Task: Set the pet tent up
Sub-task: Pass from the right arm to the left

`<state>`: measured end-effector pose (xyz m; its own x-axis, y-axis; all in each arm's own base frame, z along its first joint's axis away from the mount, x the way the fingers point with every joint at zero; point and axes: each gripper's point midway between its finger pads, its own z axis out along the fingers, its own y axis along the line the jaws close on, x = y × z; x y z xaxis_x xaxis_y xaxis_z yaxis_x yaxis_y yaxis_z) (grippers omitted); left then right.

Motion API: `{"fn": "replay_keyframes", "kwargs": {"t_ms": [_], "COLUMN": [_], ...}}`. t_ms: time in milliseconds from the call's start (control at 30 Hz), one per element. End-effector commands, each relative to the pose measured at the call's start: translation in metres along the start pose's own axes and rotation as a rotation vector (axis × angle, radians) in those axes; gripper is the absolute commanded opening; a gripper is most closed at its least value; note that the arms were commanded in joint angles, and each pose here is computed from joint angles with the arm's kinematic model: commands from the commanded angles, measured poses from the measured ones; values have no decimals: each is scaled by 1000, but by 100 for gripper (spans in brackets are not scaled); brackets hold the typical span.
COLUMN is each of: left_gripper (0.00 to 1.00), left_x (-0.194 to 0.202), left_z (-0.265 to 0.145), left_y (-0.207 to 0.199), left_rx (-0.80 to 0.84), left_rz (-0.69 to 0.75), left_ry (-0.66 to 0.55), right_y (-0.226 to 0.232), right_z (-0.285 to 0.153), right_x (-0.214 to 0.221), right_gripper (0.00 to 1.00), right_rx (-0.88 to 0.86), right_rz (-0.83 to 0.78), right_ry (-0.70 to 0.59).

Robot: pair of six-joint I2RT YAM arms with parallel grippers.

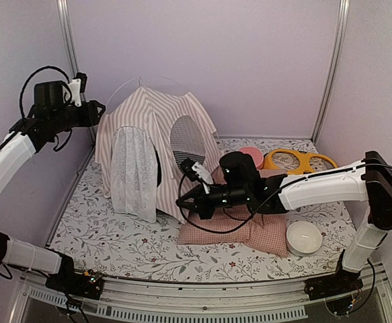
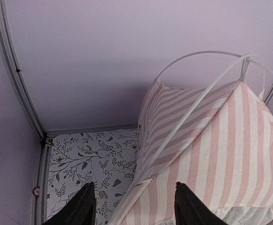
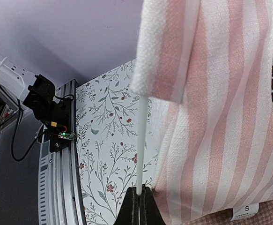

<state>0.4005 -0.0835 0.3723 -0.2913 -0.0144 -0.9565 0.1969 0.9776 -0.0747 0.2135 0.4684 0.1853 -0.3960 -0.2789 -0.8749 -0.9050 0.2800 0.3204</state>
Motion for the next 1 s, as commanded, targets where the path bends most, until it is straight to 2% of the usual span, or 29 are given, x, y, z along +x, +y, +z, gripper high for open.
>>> {"fn": "replay_keyframes", "kwargs": {"t_ms": [0,267,533,633,867,967], "left_gripper": [58,56,53,45,0,0], "left_x": [22,52,65,66,46,27], "left_z": [1,17,26,26,8,-9], "left_y": [6,0,10,10,2,2], "left_rx": [96,231,182,187,204,181], "left_rz": [-7,-19,5,6,39,72], "left_ry": [51,103,108,99,11,-55], "right_y": [13,14,16,16,15,15], "right_z": [-10,-11,-14,-15,-16,-17], "right_x": [-7,-4,-10,-14,-33,-45], "right_gripper": [0,0,0,1,8,9], "right_rx": [-37,-40,-37,-30,-8,5], "right_rz": [-34,-41,-52,-58,-78,-86], "right_ry": [-11,4,-3,-10,-39,-61]}}
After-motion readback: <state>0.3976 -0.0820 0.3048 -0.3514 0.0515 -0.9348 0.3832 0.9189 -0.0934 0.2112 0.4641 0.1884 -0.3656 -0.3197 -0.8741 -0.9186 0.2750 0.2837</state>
